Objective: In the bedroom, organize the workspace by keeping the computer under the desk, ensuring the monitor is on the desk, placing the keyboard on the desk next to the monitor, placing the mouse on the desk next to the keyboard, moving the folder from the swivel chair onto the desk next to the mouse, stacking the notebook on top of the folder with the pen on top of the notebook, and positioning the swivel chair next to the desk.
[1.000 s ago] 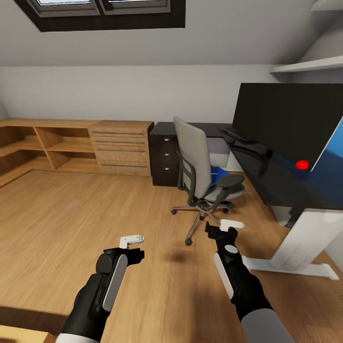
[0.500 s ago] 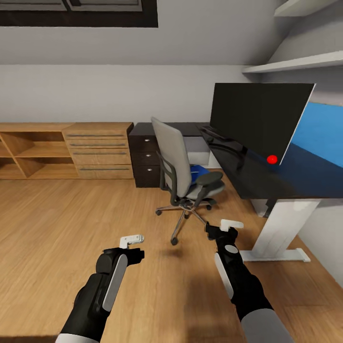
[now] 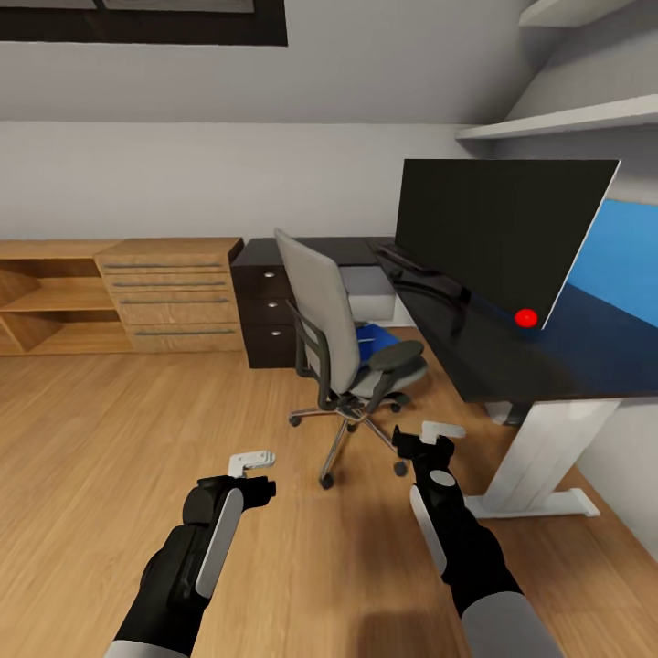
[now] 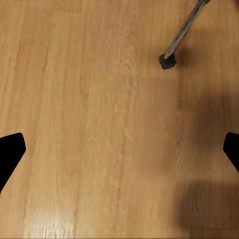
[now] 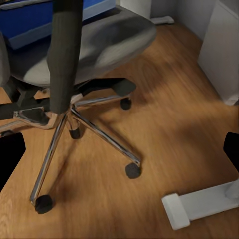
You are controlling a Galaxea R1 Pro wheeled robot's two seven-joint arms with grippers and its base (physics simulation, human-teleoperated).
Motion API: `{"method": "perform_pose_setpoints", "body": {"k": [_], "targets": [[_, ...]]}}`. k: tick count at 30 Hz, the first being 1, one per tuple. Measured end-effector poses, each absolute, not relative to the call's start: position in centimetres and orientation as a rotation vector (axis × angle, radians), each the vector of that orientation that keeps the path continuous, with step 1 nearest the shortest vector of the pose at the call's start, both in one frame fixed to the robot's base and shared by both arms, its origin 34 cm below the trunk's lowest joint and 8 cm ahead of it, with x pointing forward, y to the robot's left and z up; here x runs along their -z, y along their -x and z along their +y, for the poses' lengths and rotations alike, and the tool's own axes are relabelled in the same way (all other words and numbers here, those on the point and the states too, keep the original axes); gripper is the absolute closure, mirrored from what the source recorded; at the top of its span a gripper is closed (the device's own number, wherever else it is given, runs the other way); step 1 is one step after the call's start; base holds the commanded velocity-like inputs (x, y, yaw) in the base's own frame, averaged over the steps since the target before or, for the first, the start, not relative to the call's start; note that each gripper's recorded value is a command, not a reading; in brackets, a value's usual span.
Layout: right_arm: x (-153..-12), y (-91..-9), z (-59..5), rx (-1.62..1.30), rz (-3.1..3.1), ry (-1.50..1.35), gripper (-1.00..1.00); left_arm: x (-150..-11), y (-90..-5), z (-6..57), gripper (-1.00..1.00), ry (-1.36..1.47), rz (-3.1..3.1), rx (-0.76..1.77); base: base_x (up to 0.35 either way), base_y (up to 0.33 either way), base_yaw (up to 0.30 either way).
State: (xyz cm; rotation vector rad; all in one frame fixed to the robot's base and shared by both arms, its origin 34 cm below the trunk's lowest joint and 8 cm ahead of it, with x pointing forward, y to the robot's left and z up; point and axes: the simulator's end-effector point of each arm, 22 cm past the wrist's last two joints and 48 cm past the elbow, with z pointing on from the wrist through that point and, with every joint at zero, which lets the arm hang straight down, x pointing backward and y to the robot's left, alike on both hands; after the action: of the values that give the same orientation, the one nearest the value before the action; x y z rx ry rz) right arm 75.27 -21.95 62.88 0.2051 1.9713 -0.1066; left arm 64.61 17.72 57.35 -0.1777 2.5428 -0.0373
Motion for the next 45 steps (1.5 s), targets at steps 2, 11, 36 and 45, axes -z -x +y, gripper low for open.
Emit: {"method": "perform_pose_setpoints", "body": {"k": [2, 11, 36, 45], "targets": [[-62.9, -75.3, -22.0, 0.109, 1.969, -0.203, -1.0, -57.4, -64.7, 17.7, -1.0, 0.179, 2.538, 0.036, 0.047, 0.0, -0.001], [-60.0, -74.9, -21.9, 0.116, 1.958, -0.192, -1.0, -59.4, -67.2, 18.2, -1.0, 0.246, 2.384, 0.049, 0.009, 0.0, 0.0], [-59.5, -82.3, -24.5, 0.201, 1.995, -0.119, -1.0, -62.7, -63.5, 18.0, -1.0, 0.27, 2.247, 0.094, 0.0, 0.0, 0.0], [-59.0, -82.0, -24.4, 0.198, 2.007, -0.123, -1.0, -62.9, -63.3, 17.8, -1.0, 0.264, 2.24, 0.095, 0.181, 0.0, 0.0]]}}
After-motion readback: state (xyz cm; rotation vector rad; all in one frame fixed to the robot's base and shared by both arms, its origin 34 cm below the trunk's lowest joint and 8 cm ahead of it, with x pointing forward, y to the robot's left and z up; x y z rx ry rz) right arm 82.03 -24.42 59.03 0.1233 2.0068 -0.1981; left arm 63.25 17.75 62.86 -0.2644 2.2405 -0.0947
